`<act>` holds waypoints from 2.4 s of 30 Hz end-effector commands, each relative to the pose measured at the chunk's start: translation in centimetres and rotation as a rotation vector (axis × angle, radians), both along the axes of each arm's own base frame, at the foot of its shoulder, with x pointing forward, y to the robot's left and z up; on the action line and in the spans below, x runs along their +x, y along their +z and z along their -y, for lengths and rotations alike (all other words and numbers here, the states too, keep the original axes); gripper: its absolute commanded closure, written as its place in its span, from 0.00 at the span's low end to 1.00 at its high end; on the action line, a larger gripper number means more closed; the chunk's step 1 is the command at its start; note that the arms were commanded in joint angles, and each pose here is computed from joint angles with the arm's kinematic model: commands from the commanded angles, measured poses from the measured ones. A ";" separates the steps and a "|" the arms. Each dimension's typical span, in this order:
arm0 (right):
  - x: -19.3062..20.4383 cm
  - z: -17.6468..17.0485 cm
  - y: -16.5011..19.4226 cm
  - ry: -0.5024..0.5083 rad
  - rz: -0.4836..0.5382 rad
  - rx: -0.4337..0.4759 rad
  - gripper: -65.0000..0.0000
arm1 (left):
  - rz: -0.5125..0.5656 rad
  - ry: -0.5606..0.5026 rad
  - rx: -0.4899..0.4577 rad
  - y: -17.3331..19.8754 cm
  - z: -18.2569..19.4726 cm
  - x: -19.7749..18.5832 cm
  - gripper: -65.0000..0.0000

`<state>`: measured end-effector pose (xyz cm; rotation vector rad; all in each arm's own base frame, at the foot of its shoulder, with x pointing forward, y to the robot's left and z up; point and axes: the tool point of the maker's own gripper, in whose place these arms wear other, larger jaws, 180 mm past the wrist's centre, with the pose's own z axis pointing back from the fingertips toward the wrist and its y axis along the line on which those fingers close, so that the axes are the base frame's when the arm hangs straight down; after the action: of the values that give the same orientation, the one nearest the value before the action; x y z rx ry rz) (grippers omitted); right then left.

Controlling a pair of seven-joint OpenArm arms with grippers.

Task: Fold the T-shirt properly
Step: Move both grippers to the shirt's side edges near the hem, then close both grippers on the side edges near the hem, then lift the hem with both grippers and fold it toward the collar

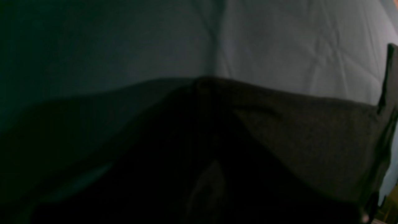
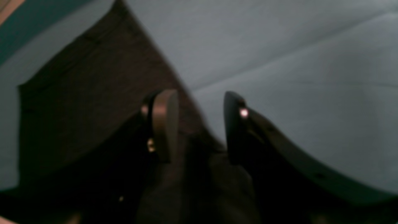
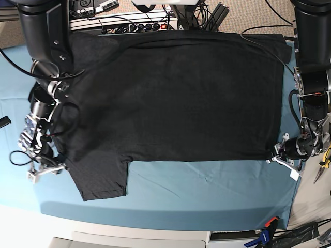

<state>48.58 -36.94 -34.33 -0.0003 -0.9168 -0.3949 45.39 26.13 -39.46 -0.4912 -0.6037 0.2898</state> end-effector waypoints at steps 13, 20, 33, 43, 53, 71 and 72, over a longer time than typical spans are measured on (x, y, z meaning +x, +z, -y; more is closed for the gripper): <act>-1.4 1.1 -2.2 -0.107 0.030 0.129 0.49 | 0.086 0.007 -0.009 2.9 -1.0 1.8 1.00; -0.1 -2.7 -2.3 -0.046 0.076 0.246 0.49 | 0.088 0.005 -0.008 2.9 -1.0 1.8 1.00; 0.0 -2.6 -2.2 -0.048 0.084 0.238 0.80 | 0.096 -0.008 -0.011 3.0 -0.8 1.8 1.00; 1.1 -5.4 1.7 0.262 0.264 0.223 1.00 | 0.123 -0.025 -0.117 4.3 0.0 1.7 1.00; -1.2 -0.7 2.1 0.214 0.240 0.196 1.00 | 0.169 -0.148 -0.354 8.4 0.5 -0.5 1.00; -9.2 -6.5 4.2 0.536 0.128 0.085 1.00 | 0.011 -0.221 -0.373 5.6 -2.4 -7.9 1.00; -9.7 -6.5 4.0 0.542 0.117 0.078 1.00 | 0.007 -0.225 -0.362 5.5 -2.7 -8.2 1.00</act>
<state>37.98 -29.68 -32.56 0.3499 -0.9131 0.0647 36.14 27.56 -35.83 -0.9061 -0.4406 0.1866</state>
